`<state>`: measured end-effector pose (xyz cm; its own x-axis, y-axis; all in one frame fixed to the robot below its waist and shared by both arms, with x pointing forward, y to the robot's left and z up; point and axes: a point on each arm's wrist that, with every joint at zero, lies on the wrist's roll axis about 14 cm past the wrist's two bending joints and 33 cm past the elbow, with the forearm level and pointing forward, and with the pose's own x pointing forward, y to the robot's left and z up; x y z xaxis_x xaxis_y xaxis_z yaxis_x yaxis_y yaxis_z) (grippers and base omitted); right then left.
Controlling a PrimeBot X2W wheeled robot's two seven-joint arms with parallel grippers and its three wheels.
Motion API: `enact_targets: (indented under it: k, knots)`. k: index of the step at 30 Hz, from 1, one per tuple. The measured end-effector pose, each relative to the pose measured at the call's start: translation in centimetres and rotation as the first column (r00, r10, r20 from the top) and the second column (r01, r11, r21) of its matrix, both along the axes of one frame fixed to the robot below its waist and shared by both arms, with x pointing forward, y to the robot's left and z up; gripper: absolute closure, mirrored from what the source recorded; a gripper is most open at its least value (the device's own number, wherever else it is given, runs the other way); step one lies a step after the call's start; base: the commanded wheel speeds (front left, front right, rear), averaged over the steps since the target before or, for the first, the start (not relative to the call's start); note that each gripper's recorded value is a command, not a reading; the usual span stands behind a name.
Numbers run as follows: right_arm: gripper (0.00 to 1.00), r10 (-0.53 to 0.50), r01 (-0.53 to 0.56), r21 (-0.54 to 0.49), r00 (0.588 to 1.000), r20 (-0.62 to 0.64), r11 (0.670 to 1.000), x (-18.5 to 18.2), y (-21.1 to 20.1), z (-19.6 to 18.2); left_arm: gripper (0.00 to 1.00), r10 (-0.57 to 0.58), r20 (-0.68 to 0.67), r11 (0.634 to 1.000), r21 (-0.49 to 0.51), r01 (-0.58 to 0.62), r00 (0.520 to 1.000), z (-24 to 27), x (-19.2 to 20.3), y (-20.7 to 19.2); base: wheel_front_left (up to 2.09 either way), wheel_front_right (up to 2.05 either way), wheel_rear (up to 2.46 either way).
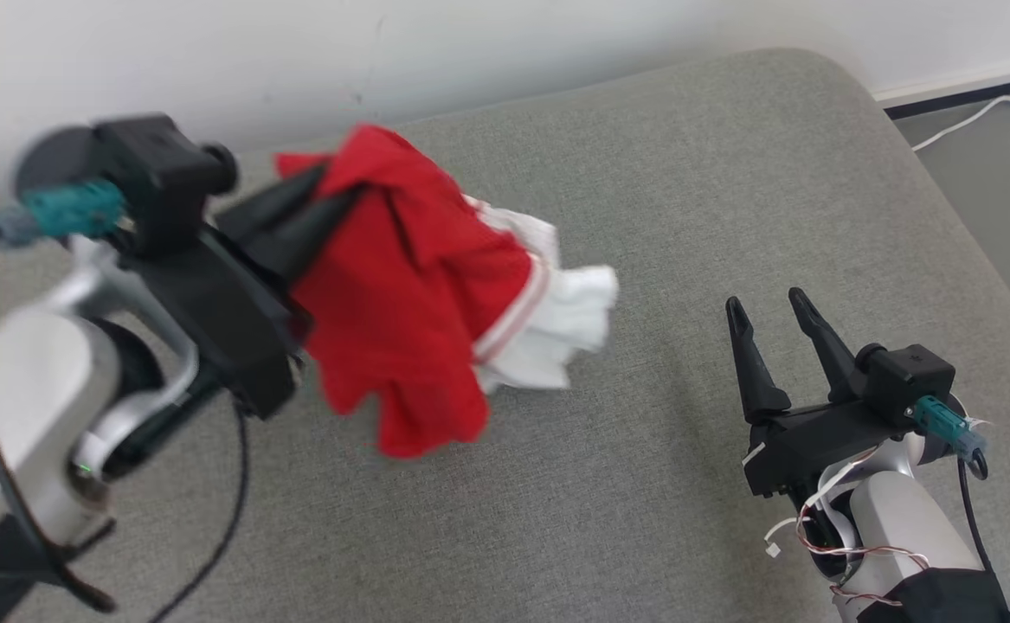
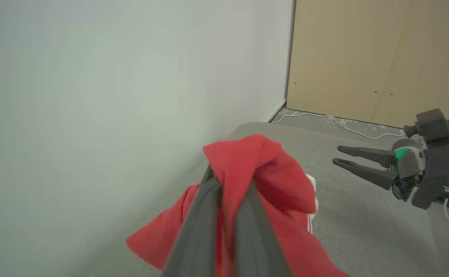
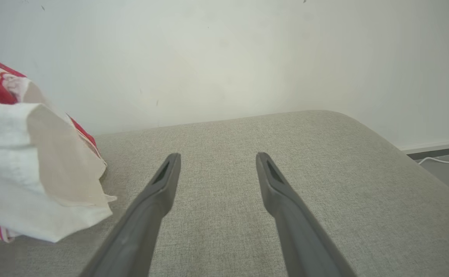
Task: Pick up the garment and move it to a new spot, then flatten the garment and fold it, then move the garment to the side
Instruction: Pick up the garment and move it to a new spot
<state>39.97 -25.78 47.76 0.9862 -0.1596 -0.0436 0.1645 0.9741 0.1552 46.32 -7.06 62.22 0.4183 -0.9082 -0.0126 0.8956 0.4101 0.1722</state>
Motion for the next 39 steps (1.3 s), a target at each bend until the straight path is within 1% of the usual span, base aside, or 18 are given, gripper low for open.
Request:
enact_targets:
  k: [1, 2, 5, 6, 7, 8, 9, 15, 18, 19, 20, 21, 24, 31, 36, 39]
  knots:
    - [0.00, -0.003, 0.003, -0.001, 1.000, 0.003, 1.000, 0.2, -0.1, 0.0, 1.00, -0.017, -0.033, 1.000, -0.024, 0.016, 0.999, -0.9, -0.7, -0.7, 0.00, 0.00, 0.00]
    - [0.00, -0.001, 0.001, -0.001, 1.000, 0.003, 1.000, 0.4, -0.1, 0.0, 1.00, -0.019, -0.051, 1.000, -0.024, 0.018, 0.998, -1.5, -0.9, -0.9, 0.00, 0.00, 0.00]
    - [0.00, 0.018, -0.018, 0.005, 1.000, -0.002, 1.000, 0.8, 0.6, -0.3, 1.00, 0.037, -0.126, 0.999, -0.006, -0.038, 0.991, -5.0, -0.6, -0.1, 0.00, 0.00, 0.00]
    - [0.00, 0.030, -0.030, 0.008, 1.000, -0.004, 1.000, 1.1, 1.0, -0.5, 1.00, 0.105, -0.184, 0.994, 0.003, -0.106, 0.977, -7.6, -0.2, 1.1, 0.00, 0.00, 0.00]
    - [0.00, 0.033, -0.033, 0.010, 0.999, -0.006, 0.999, 1.2, 1.2, -0.6, 1.00, 0.134, -0.188, 0.991, 0.018, -0.133, 0.973, -8.5, 0.1, 1.8, 0.00, 0.00, 0.00]
    - [0.00, 0.048, -0.048, 0.010, 0.999, -0.009, 0.999, 1.4, 1.7, -0.7, 1.00, 0.218, -0.195, 0.976, 0.043, -0.213, 0.956, -10.6, 0.5, 3.5, 0.00, 0.00, 0.00]
    - [0.00, 0.053, -0.053, 0.008, 0.999, -0.010, 0.999, 1.4, 1.9, -0.7, 1.00, 0.236, -0.190, 0.972, 0.066, -0.227, 0.953, -11.3, 0.5, 4.0, 0.00, 0.00, 0.00]
    - [0.00, 0.101, -0.101, -0.001, 0.995, -0.002, 0.995, 2.2, 3.5, -0.4, 1.00, 0.287, -0.289, 0.958, 0.059, -0.282, 0.913, -14.5, -0.9, 5.1, 0.00, 0.00, 0.00]
    - [0.00, 0.121, -0.121, -0.004, 0.993, 0.002, 0.993, 2.4, 4.1, -0.1, 1.00, 0.308, -0.305, 0.950, 0.052, -0.307, 0.901, -15.2, -1.4, 5.4, 0.00, 0.00, 0.00]
    - [0.00, 0.125, -0.125, -0.003, 0.992, 0.004, 0.992, 2.5, 4.3, 0.0, 0.64, 0.318, -0.302, 0.947, 0.059, -0.316, 0.899, -15.5, -1.4, 5.6, 0.00, 0.00, 0.00]
    - [0.00, 0.130, -0.130, -0.004, 0.992, 0.006, 0.992, 2.5, 4.4, 0.1, 0.15, 0.335, -0.291, 0.942, 0.077, -0.327, 0.896, -15.8, -1.4, 6.0, 0.00, 0.00, 0.00]
    - [0.00, 0.134, -0.134, -0.003, 0.991, 0.008, 0.991, 2.5, 4.6, 0.2, 0.00, 0.353, -0.281, 0.935, 0.079, -0.345, 0.892, -15.8, -1.3, 6.3, 0.00, 0.00, 0.00]
    - [0.00, 0.145, -0.145, 0.001, 0.989, 0.011, 0.989, 2.3, 5.1, 0.3, 0.00, 0.372, -0.278, 0.927, 0.054, -0.372, 0.886, -15.3, -1.3, 6.7, 0.00, 0.00, 0.00]
    - [0.00, 0.157, -0.157, 0.009, 0.987, 0.018, 0.987, 1.7, 5.7, 0.6, 0.00, 0.422, -0.231, 0.896, -0.041, -0.442, 0.876, -12.4, -1.6, 7.7, 0.00, 0.00, 0.00]
    - [0.00, 0.166, -0.167, 0.012, 0.986, 0.024, 0.986, 1.5, 6.1, 0.8, 0.00, 0.469, -0.195, 0.860, -0.121, -0.495, 0.862, -10.0, -2.3, 8.4, 0.00, 0.00, 0.00]
    - [0.00, 0.176, -0.176, 0.012, 0.984, 0.028, 0.984, 1.4, 6.4, 1.0, 0.00, 0.496, -0.183, 0.840, -0.145, -0.522, 0.849, -9.5, -3.3, 9.0, 0.00, 0.00, 0.00]
